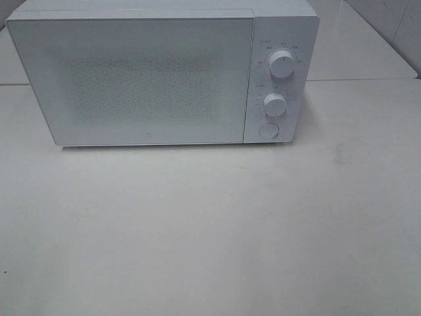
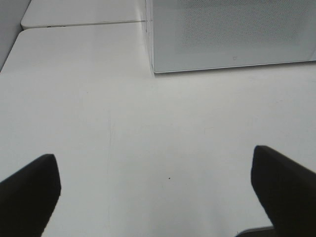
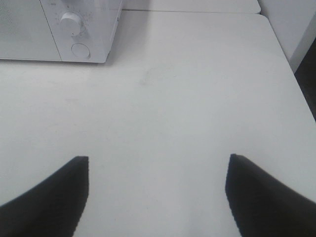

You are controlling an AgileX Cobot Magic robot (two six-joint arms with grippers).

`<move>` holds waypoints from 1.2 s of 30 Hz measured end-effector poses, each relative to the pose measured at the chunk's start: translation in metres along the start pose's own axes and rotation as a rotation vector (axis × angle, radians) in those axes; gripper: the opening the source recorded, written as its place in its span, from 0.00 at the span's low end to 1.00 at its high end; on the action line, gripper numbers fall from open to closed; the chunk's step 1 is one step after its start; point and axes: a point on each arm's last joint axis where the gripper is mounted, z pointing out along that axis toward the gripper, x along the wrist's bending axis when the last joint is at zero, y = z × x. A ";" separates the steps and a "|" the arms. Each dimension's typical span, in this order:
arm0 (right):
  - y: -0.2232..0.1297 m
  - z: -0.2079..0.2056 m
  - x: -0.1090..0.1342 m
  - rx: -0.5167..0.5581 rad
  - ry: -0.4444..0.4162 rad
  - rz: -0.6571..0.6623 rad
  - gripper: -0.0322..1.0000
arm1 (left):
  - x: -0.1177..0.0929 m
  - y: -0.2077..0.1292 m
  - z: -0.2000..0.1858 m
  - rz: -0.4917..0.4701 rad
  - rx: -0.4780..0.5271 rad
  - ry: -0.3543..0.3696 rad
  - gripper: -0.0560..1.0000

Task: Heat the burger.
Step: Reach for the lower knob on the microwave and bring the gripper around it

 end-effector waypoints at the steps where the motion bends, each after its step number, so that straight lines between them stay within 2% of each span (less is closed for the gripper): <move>1: 0.000 0.000 0.000 0.000 0.000 0.000 0.75 | 0.000 0.000 0.000 0.000 0.000 0.000 0.99; 7: 0.026 0.008 0.003 -0.114 0.016 -0.004 0.75 | 0.000 0.000 0.000 0.000 0.000 0.000 0.99; 12: 0.039 0.019 0.006 -0.135 0.024 -0.011 0.75 | 0.000 0.000 0.000 0.000 0.000 0.000 0.99; 17: 0.045 0.042 0.009 -0.110 0.031 -0.024 0.75 | 0.000 0.000 0.000 0.000 0.000 0.000 0.99; 29: 0.062 0.103 0.021 -0.199 0.079 -0.046 0.75 | 0.000 0.000 0.000 0.000 0.000 0.000 0.99; 36: 0.070 0.131 0.026 -0.197 0.097 -0.053 0.75 | 0.000 0.000 0.000 0.000 0.000 0.000 0.99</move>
